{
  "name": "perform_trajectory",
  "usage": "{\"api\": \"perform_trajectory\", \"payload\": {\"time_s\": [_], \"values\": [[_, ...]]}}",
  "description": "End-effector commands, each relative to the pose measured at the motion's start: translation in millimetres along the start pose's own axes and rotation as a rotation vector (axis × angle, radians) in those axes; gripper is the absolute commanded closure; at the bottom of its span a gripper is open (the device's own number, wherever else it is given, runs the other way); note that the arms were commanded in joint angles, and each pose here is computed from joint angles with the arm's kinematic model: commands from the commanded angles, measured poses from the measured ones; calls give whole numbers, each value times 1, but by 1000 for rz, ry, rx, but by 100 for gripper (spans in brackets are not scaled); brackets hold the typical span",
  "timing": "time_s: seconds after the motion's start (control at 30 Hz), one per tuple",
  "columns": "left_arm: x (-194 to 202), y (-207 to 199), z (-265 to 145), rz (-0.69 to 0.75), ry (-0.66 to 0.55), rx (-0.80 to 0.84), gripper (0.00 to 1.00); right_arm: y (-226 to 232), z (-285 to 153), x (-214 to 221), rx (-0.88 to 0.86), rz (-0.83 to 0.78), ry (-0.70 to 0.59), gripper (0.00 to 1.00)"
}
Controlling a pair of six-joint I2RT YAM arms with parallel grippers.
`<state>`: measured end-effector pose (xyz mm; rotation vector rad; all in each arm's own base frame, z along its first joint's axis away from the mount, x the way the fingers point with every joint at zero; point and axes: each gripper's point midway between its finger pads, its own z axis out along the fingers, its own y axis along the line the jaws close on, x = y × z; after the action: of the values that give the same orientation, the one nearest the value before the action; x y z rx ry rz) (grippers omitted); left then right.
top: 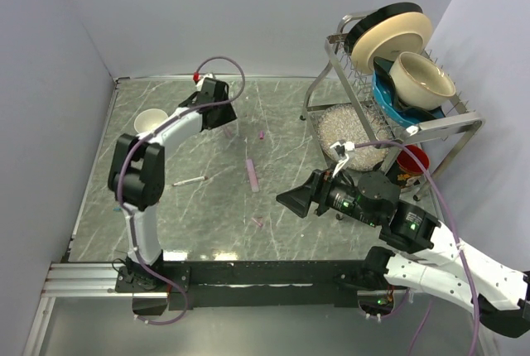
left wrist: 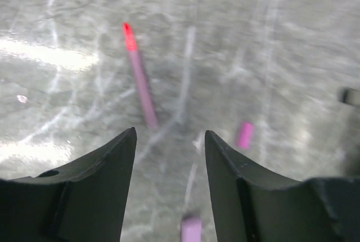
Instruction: Insert the pens into the pen caps
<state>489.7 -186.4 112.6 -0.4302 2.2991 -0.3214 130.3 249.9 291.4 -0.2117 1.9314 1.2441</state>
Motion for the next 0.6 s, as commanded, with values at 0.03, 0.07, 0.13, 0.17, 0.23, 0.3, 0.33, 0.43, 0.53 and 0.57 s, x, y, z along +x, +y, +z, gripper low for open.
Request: {"api": "perform_trajectory", "payload": {"time_s": [0.03,0.07,0.13,0.17,0.23,0.3,0.33,0.43,0.53,0.57], "values": [[2,26,18,56,38,-179,45,18,-9,-25,-18,-18,-60,9],[8,29,26,64,59,-197,45,17,-9,-24,-16,-25,-56,9],[3,25,31,71,55,-195,47,17,-8,-25,-9,-31,-51,9],[9,28,38,78,73,-210,47,18,-7,-25,-8,-37,-48,9],[11,28,45,87,81,-213,49,16,-6,-28,10,-43,-58,9],[12,29,48,90,83,-218,50,16,-5,-29,10,-49,-58,9],[14,30,51,94,85,-220,50,16,-4,-29,12,-51,-58,9],[17,34,58,107,91,-231,50,17,-3,-30,12,-55,-56,9],[24,34,66,112,116,-226,52,17,-2,-30,11,-55,-55,9],[26,34,68,114,121,-227,52,17,-2,-30,12,-55,-58,9]]}}
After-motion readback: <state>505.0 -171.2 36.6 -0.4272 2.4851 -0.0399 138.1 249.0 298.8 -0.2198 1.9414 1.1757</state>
